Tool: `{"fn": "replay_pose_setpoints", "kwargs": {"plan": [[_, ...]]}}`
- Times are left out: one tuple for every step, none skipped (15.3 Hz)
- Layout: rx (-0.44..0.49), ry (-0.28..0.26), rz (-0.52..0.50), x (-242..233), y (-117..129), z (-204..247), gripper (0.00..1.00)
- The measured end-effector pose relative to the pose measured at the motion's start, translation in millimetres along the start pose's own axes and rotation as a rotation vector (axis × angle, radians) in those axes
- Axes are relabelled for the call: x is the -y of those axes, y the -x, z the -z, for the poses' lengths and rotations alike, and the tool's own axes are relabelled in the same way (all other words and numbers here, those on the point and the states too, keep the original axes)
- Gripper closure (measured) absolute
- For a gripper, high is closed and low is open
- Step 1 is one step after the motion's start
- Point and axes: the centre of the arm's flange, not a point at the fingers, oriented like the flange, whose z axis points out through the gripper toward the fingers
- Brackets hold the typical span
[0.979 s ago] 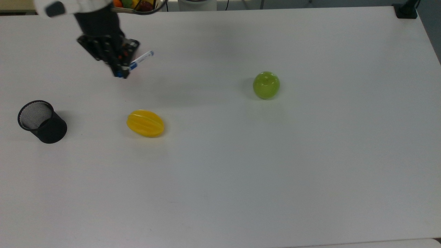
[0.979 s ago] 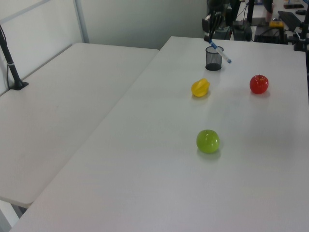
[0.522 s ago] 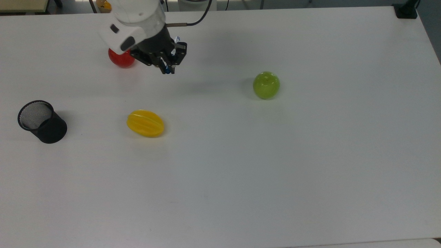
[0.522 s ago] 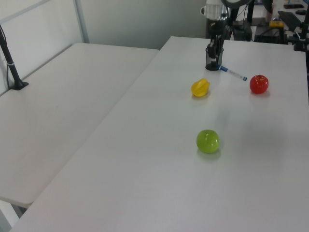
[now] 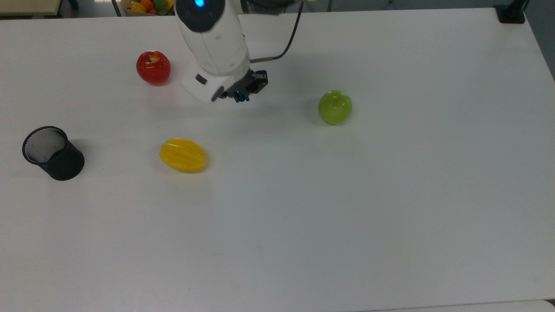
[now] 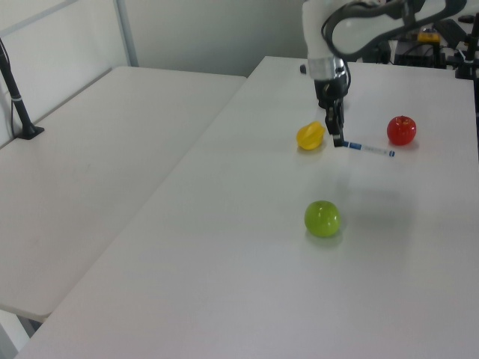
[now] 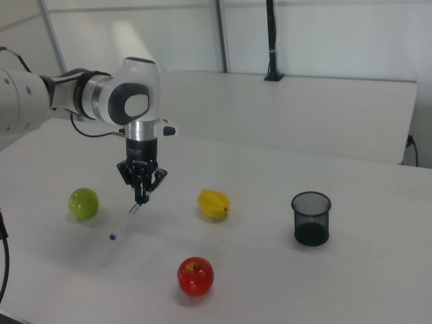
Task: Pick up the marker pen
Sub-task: 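Carry the marker toward the green apple and lower it to the table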
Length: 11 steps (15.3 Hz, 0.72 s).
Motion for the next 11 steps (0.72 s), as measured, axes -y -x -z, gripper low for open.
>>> {"fn": "replay_pose_setpoints", "kwargs": {"plan": [[0.021,0.009,0.013,6.2,-3.9,-13.1,0.81],[0.034,0.018,0.024,11.5,-7.7,-24.9,0.81],[0.040,0.023,0.031,15.1,-11.2,-34.5,0.81],[0.047,0.028,0.037,17.5,-14.1,-42.4,0.81],[0.052,0.035,0.042,19.2,-16.5,-48.6,0.81],[0.053,0.040,0.046,20.4,-18.6,-53.0,0.81],[0.052,0.044,0.048,21.1,-20.5,-56.7,0.81],[0.053,0.046,0.049,21.4,-21.9,-60.1,0.81],[0.052,0.046,0.049,21.5,-23.2,-62.4,0.81],[0.052,0.047,0.048,21.3,-23.9,-64.2,0.81],[0.054,0.047,0.048,20.8,-24.3,-65.7,0.81]]}}
